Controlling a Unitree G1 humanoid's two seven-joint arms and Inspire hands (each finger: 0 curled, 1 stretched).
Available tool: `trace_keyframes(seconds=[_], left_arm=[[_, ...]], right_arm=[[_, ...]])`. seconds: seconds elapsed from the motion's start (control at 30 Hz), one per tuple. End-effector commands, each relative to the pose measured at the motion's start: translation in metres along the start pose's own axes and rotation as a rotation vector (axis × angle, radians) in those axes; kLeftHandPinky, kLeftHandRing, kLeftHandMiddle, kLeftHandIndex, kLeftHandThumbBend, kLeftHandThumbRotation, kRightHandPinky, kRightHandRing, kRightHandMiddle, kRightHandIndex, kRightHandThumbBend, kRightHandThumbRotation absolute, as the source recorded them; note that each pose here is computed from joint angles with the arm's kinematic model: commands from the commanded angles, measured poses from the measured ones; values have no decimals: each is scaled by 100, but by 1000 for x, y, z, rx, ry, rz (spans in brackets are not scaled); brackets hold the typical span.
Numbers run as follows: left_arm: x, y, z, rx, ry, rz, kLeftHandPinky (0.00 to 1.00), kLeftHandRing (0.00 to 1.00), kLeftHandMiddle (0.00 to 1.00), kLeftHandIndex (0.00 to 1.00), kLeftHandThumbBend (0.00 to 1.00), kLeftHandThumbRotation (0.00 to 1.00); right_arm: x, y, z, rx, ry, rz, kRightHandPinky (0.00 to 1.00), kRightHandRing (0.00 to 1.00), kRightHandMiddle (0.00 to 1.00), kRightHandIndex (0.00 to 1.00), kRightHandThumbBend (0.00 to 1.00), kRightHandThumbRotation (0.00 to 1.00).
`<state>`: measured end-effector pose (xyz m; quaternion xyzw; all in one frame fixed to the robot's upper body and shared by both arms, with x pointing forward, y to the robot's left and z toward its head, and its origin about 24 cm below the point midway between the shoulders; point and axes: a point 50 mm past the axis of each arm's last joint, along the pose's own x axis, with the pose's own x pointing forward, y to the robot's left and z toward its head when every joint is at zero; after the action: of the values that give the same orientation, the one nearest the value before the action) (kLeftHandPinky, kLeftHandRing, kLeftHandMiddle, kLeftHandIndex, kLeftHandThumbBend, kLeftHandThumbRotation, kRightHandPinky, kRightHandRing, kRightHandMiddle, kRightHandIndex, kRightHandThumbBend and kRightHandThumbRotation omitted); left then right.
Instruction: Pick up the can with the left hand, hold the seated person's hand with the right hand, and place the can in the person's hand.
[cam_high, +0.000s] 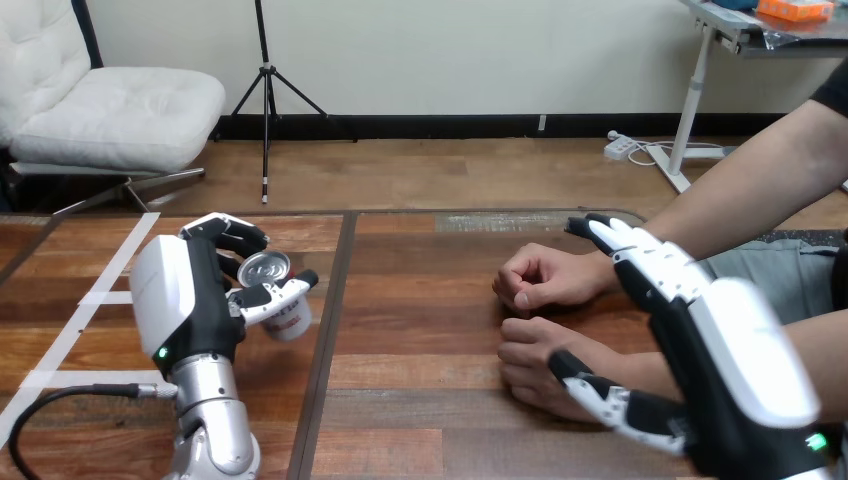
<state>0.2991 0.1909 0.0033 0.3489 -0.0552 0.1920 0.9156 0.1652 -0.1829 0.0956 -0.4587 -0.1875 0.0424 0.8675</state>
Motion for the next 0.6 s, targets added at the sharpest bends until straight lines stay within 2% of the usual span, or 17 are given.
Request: trace_keyframes(seconds=[0.0, 0.27, 0.57], left_arm=[[15, 6, 25, -65, -93, 54, 37, 41, 45, 45, 75, 0], [14, 4, 26, -72, -95, 51, 36, 40, 45, 45, 75, 0], [13, 3, 27, -80, -96, 51, 36, 40, 45, 45, 75, 0]], right_arm=[[14, -30, 6, -164, -74, -34, 86, 87, 87, 83, 87, 0], [18, -44, 0, -334, -4, 85, 77, 82, 82, 79, 97, 0], [22, -53, -9, -430, 72, 194, 74, 79, 80, 76, 100, 0]])
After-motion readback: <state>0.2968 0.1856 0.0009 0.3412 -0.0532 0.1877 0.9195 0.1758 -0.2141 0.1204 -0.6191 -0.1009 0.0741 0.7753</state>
